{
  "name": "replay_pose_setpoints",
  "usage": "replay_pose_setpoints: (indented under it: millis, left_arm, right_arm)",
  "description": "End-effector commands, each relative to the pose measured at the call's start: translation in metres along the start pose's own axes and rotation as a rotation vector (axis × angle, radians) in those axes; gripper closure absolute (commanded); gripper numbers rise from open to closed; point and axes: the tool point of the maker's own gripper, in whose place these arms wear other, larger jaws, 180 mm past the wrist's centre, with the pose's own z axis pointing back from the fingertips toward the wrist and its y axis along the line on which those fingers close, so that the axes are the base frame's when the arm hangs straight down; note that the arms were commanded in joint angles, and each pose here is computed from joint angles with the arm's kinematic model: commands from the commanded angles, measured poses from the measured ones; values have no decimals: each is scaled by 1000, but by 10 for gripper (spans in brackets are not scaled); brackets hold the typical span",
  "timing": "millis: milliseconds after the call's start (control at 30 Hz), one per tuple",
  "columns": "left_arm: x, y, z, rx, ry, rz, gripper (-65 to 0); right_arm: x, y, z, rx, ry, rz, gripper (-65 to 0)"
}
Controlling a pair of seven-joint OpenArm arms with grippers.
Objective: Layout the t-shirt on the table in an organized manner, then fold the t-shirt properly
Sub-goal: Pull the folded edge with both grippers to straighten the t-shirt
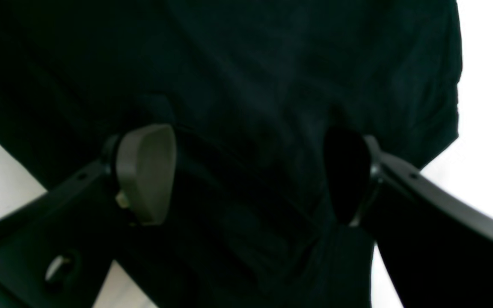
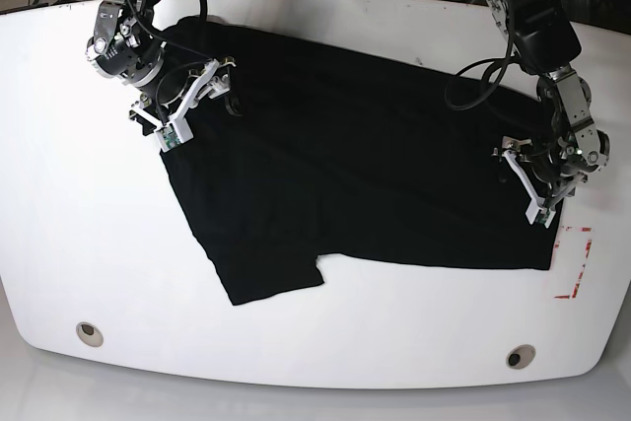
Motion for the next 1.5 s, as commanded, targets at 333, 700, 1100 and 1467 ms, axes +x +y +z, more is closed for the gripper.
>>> replay_pose_setpoints:
  millis: [333,700,1100,1467]
  left_arm:
    - [20,16,12,39,-55,-13,-138]
    - [37,27,49,144,-96,-87,-53]
    - [26,43,86,256,-76,-141,-54]
    - [-4,68,99,312,-31,-102,-54]
  right_arm:
    - [13,0,3,5,-45,16,-510]
    - [13,0,3,5,-45,16,-510]
    - [13,0,3,5,-45,16,-510]
    - [13,0,3,5,-45,16,-510]
